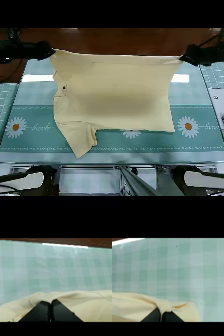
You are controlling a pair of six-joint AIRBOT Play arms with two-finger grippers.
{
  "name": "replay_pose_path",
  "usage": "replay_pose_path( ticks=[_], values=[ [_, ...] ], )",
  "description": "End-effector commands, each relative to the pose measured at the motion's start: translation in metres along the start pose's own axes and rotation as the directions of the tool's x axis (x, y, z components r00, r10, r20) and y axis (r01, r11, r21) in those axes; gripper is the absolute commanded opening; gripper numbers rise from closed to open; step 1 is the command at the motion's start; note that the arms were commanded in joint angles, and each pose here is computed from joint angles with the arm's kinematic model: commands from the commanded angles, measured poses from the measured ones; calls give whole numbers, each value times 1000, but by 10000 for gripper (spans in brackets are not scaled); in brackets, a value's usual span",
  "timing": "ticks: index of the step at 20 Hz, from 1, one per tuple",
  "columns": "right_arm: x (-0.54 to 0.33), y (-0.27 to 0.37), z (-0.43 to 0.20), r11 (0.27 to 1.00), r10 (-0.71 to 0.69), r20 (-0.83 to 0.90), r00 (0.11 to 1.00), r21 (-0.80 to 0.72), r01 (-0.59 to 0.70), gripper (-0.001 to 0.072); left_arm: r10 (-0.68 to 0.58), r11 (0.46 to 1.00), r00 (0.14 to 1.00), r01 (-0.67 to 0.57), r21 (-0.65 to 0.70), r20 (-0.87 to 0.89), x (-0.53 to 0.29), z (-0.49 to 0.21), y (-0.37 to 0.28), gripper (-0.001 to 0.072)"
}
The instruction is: Fold the shirts.
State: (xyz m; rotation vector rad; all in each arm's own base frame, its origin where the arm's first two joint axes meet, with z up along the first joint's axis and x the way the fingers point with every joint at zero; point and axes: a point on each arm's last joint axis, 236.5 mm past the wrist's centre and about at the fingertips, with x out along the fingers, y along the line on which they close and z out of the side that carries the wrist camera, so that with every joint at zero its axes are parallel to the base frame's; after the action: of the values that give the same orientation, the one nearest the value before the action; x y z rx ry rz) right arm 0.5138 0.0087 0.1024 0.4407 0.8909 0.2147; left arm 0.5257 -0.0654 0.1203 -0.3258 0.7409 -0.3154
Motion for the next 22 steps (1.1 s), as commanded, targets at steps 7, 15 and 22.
replay_pose_path(
  ticks=[7,15,22],
  values=[
    [104,2,37,892,303,33,953,342,-295,620,-2,981,997,-14,-196,-82,77,-27,35,701],
    [-39,-134,-96,962,-17,-489,872,230,148,618,43,906,805,-280,-316,-591,-70,-165,140,700],
    [-57,-128,-193,896,-27,-323,946,411,166,618,-114,770,861,-239,-592,-496,-99,-294,102,700]
  ],
)
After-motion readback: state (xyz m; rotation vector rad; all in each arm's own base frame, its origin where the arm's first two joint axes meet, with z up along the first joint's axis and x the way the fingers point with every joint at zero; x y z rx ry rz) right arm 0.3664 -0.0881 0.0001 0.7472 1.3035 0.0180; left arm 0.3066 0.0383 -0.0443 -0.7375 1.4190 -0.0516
